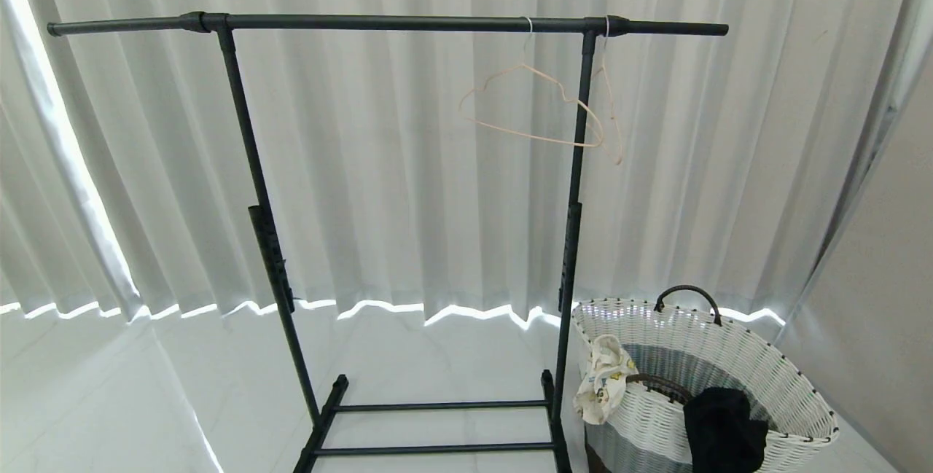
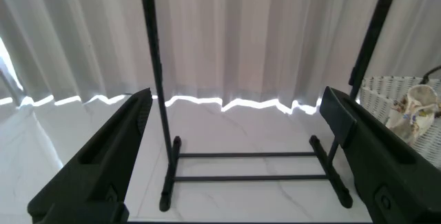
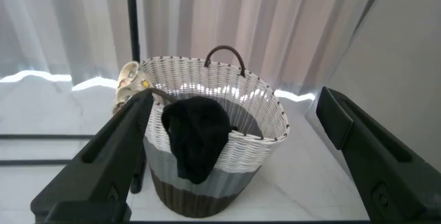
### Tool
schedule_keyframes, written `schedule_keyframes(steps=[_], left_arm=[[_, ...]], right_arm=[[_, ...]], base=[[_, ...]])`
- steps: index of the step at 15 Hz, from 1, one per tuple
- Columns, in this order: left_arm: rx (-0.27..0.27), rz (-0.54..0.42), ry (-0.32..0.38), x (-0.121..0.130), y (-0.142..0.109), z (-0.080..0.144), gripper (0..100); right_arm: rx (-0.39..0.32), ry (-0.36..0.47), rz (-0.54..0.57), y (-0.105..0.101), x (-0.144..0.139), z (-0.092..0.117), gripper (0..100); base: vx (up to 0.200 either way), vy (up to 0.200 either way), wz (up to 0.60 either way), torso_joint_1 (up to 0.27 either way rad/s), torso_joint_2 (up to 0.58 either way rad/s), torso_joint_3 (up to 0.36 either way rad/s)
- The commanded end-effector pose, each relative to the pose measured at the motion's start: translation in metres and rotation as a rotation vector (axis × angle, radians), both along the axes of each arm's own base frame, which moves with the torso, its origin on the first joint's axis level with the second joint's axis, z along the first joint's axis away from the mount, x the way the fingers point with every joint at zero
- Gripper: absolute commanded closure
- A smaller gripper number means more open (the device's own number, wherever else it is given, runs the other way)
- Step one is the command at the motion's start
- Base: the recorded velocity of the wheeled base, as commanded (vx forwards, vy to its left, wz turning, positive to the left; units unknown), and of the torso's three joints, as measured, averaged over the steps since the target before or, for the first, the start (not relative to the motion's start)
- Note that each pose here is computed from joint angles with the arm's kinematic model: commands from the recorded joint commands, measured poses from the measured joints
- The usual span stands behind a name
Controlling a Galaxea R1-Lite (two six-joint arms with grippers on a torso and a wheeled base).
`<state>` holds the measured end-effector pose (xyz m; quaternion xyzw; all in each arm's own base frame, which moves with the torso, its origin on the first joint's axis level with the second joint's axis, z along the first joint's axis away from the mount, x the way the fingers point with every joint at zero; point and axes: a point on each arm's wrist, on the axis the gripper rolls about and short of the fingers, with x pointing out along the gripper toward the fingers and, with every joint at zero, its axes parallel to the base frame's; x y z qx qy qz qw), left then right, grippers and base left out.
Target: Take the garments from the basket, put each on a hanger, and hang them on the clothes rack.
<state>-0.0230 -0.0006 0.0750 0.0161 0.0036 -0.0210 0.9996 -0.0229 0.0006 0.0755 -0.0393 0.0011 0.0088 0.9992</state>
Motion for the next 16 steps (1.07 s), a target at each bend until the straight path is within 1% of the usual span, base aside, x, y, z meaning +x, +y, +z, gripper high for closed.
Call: schedule_keyframes(steps=[1,8,10,12,13,14,15,16], left_arm=[[0.003,0.000,0.001,0.0001,0.0000,0.0000,0],[0.000,0.000,0.000,0.0000,0.0000,0.0000,0],[0.000,0.000,0.000,0.0000,0.0000,0.0000,0],[-0.002,0.002,0.000,0.0000,0.0000,0.0000,0],[-0.002,0.002,0.001,0.0001,0.0000,0.0000,0],[-0.005,0.002,0.000,0.0000,0.0000,0.0000,0],[-0.005,0.001,0.002,0.0001,0.0000,0.0000,0],[-0.002,0.001,0.001,0.0001,0.0000,0.0000,0]], right_arm=[[-0.001,0.000,0.001,0.0000,0.0000,0.0000,0],[0.017,0.000,-0.001,0.0000,0.0000,0.0000,0],[0.028,-0.001,0.001,0.0000,0.0000,0.0001,0],[0.023,0.001,0.001,0.0000,0.0000,0.0000,0],[0.008,0.000,0.001,0.0000,0.0000,0.0000,0],[-0.038,-0.004,0.004,0.0001,0.0000,0.0003,0],[-0.053,-0.006,0.010,0.0002,0.0000,0.0004,0],[-0.053,-0.006,0.010,0.0002,0.0000,0.0004,0]], base=[[0.200,0.000,0.00,0.002,0.01,0.002],[0.200,0.000,0.00,0.002,0.00,0.002],[0.000,0.000,0.00,0.000,0.00,0.000],[0.000,0.000,0.00,0.000,0.00,0.000],[0.000,0.000,0.00,0.000,0.00,0.000],[0.000,0.000,0.00,0.000,0.00,0.000],[0.000,0.000,0.00,0.000,0.00,0.000],[0.000,0.000,0.00,0.000,0.00,0.000]])
